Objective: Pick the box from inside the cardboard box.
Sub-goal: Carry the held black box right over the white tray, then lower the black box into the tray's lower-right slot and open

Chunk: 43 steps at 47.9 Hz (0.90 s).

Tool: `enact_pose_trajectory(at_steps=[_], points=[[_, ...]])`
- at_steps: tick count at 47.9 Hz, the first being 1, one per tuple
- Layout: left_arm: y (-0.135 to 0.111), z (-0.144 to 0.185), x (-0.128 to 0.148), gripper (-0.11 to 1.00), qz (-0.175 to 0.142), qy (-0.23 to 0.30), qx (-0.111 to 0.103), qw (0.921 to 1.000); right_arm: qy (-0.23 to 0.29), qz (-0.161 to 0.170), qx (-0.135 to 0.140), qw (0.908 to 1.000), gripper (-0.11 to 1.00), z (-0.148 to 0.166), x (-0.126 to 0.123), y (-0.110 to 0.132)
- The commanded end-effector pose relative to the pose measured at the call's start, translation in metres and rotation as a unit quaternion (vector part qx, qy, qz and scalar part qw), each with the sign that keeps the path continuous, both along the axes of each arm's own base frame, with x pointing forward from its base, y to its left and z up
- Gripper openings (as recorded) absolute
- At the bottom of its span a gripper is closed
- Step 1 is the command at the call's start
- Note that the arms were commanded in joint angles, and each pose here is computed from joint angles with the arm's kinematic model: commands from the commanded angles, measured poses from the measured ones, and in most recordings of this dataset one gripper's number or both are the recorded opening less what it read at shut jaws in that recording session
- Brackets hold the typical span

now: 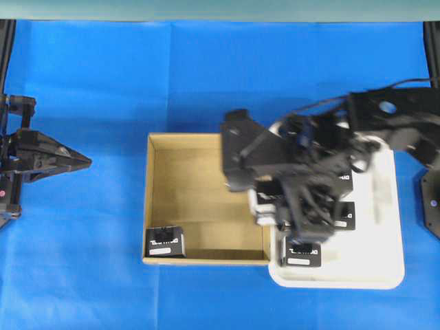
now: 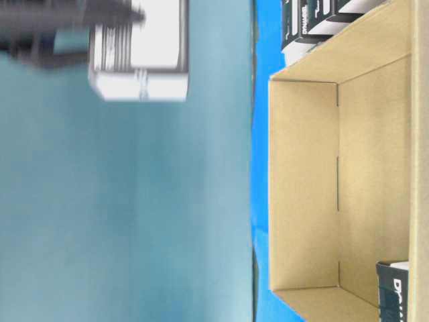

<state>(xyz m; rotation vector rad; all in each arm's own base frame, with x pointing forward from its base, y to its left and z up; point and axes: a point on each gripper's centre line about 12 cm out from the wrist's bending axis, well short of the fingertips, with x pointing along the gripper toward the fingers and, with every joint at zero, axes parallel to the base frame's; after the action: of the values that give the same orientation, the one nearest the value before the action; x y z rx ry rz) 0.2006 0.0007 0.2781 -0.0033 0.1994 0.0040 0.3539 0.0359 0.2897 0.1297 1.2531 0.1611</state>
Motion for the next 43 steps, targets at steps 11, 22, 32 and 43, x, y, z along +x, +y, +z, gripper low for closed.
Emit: enact_pose_trajectory(at_steps=[11,22,32,43], points=[[0.0,0.01,0.003,-0.05,-0.001,-0.012,0.002,0.9999,-0.002,-0.022,0.027,0.9994,0.62,-0.007,-0.054,0.031],[0.0,0.009,0.003,-0.05,-0.001,-0.012,0.002,0.9999,0.005,-0.026,0.03,0.9992,0.62,-0.028,-0.08,0.037],[0.0,0.01,0.003,-0.05,-0.001,-0.012,0.002,0.9999,0.043,-0.01,0.022,0.9988,0.62,-0.061,-0.099,0.044],[0.0,0.01,0.003,-0.05,-0.001,-0.012,0.001,0.9999,0.033,-0.018,0.028,0.9989,0.62,-0.096,-0.108,0.047]])
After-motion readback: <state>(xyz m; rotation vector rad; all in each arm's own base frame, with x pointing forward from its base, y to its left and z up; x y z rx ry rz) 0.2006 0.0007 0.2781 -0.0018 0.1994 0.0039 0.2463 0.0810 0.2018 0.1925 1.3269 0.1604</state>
